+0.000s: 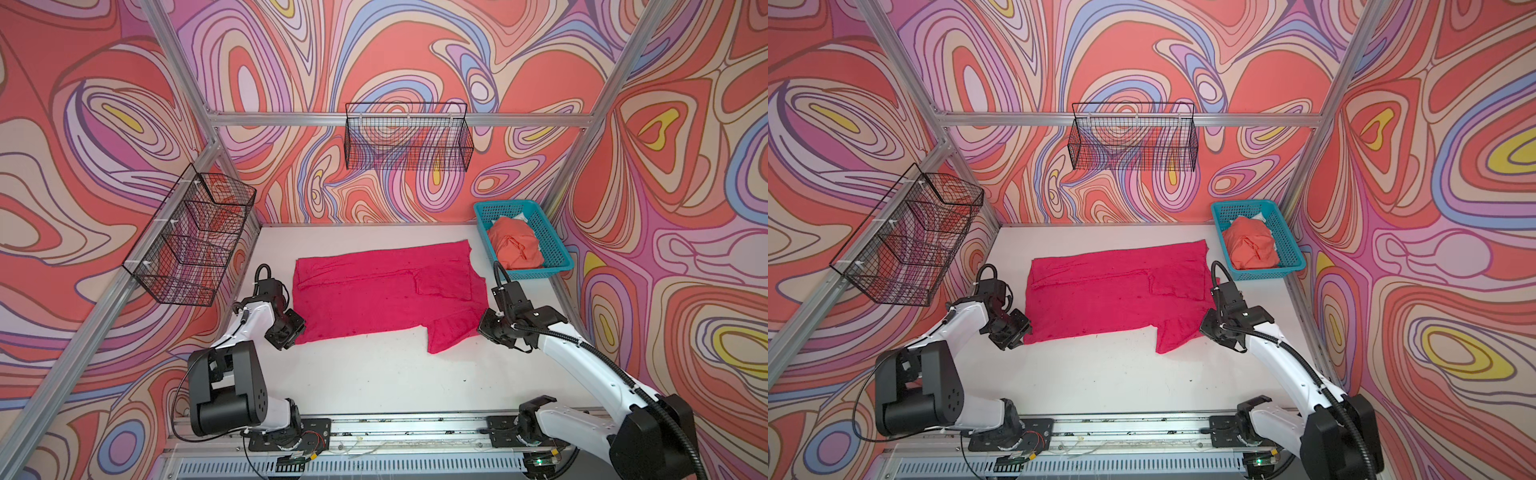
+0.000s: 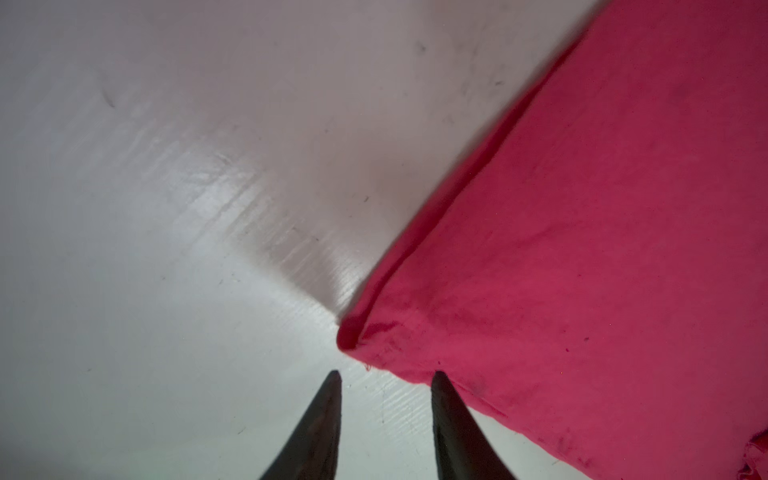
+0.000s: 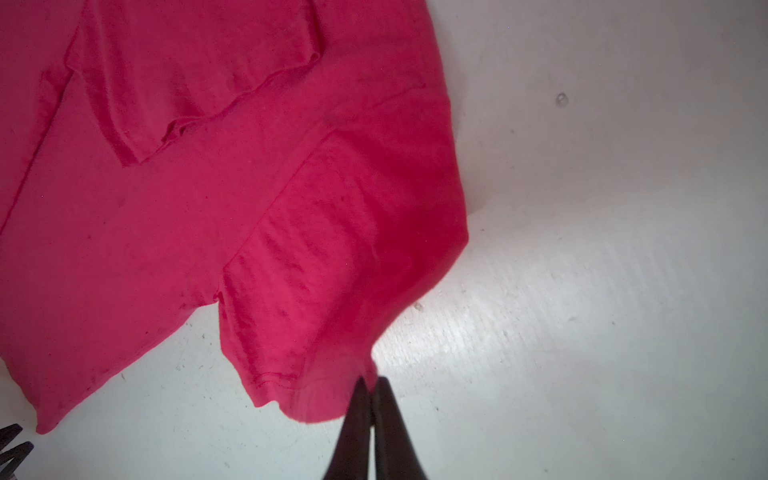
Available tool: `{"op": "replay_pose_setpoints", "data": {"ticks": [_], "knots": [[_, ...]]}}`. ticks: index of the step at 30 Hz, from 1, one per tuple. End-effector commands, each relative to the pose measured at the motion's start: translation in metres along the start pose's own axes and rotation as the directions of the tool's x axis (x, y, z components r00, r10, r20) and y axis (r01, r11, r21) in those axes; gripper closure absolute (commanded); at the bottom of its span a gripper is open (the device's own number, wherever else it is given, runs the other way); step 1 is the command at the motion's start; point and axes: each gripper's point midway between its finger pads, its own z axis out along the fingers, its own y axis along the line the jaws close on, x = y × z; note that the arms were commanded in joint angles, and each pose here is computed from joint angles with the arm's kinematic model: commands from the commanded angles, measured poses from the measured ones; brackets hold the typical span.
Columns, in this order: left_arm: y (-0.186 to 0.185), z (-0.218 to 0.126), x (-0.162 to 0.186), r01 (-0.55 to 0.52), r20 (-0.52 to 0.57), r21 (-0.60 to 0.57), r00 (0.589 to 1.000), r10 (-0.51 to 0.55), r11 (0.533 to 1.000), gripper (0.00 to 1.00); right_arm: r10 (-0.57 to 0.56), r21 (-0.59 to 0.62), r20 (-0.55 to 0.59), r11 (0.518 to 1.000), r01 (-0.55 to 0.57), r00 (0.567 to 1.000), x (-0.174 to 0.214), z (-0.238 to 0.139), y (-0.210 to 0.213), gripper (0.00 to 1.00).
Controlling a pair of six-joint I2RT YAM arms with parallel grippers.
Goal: Fold and stack the t-shirts
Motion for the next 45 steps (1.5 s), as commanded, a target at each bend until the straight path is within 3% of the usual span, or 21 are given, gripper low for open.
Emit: {"op": "replay_pose_setpoints", "data": {"ticks": [1, 9, 17, 26, 37, 45], "knots": [[0.009, 0.007, -0.001, 0.042, 0.008, -0.035, 0.999, -0.042, 0.998, 0.67, -0.005, 0.006, 0.008, 1.0, 0.005, 1.0, -0.002, -0.003, 0.002, 1.0], [0.018, 0.019, 0.0, 0.048, 0.0, -0.074, 0.999, -0.048, 0.996, 0.7, -0.002, -0.002, 0.01, 1.0, 0.002, 1.0, -0.002, -0.002, 0.002, 1.0], [0.017, 0.026, 0.002, 0.064, -0.017, -0.065, 0.998, -0.065, 0.996, 1.0, 0.0, -0.019, 0.023, 1.0, 0.001, 1.0, -0.006, -0.005, 0.007, 1.0], [-0.028, -0.03, -0.028, 0.023, 0.079, 0.072, 0.996, -0.029, 0.997, 1.0, -0.077, -0.024, 0.1, 0.997, 0.079, 0.992, -0.044, -0.024, 0.037, 1.0], [-0.1, -0.039, -0.076, -0.019, 0.084, 0.224, 0.997, 0.0, 0.974, 1.0, -0.214, -0.039, 0.175, 0.974, 0.224, 0.961, -0.139, 0.002, 0.103, 1.0], [-0.127, -0.038, -0.108, -0.028, 0.106, 0.235, 0.994, 0.003, 0.972, 1.0, -0.254, -0.02, 0.19, 0.965, 0.262, 0.948, -0.202, 0.026, 0.126, 1.0]]}}
